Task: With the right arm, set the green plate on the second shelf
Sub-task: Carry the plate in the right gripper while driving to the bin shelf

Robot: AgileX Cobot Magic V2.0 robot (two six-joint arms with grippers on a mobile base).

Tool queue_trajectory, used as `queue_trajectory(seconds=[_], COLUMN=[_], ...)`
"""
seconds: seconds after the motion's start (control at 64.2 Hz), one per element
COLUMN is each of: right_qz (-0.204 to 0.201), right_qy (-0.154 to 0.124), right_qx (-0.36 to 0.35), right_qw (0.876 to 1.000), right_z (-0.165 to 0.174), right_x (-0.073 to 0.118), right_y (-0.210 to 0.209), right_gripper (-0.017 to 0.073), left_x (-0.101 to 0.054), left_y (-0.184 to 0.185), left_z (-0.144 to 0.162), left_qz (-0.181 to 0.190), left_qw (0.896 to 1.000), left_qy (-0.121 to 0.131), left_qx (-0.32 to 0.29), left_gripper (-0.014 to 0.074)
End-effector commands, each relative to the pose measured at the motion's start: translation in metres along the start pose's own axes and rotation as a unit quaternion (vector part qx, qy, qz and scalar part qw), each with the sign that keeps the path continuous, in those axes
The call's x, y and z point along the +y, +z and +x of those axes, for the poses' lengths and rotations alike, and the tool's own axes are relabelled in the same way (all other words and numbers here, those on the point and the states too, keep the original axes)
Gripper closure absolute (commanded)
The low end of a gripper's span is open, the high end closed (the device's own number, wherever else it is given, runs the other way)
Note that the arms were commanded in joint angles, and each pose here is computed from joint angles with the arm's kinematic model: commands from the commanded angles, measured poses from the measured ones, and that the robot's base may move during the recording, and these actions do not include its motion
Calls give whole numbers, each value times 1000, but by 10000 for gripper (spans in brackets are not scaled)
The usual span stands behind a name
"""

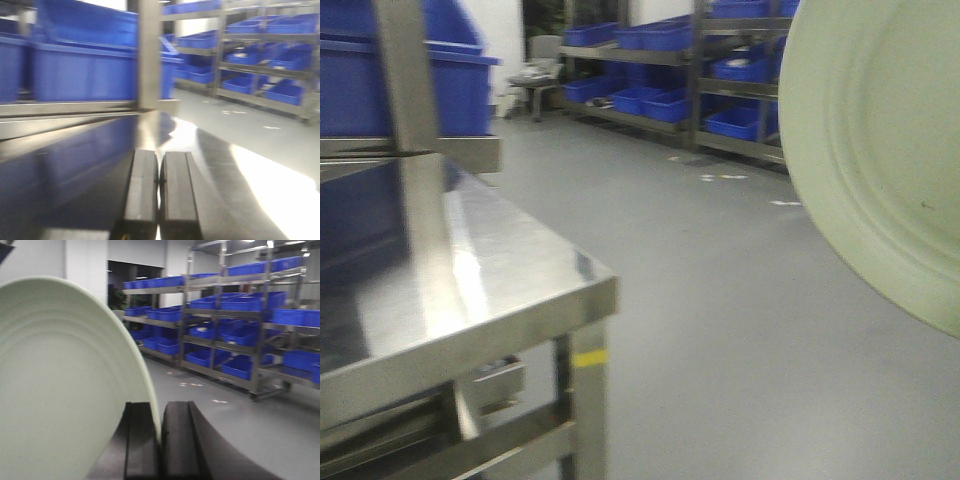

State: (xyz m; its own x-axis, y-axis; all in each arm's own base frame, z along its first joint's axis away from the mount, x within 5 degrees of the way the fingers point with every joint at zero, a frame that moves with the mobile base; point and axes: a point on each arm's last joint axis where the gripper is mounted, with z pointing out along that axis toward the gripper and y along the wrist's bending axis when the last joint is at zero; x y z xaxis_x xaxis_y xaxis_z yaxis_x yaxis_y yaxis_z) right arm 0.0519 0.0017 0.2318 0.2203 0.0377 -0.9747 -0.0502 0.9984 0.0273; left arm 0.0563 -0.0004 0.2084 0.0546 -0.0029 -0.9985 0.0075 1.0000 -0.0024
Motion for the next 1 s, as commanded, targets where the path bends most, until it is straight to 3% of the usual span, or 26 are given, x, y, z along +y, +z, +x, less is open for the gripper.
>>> queue_trajectory(seconds=[0.0, 0.981], right_qz=[11, 11], right_qy=[4, 4], right_qx=[-80, -80], right_qw=[997, 997], right_z=[-22, -22], right_x=[-2, -2], right_y=[-3, -3], right_gripper=[501, 501], left_x=[0, 0], left_y=[0, 0], left_z=[4, 4], left_qz=[0, 0], left_qw=[999, 999], left_qy=[-3, -3], left_qx=[-33, -33], left_gripper=[463, 463])
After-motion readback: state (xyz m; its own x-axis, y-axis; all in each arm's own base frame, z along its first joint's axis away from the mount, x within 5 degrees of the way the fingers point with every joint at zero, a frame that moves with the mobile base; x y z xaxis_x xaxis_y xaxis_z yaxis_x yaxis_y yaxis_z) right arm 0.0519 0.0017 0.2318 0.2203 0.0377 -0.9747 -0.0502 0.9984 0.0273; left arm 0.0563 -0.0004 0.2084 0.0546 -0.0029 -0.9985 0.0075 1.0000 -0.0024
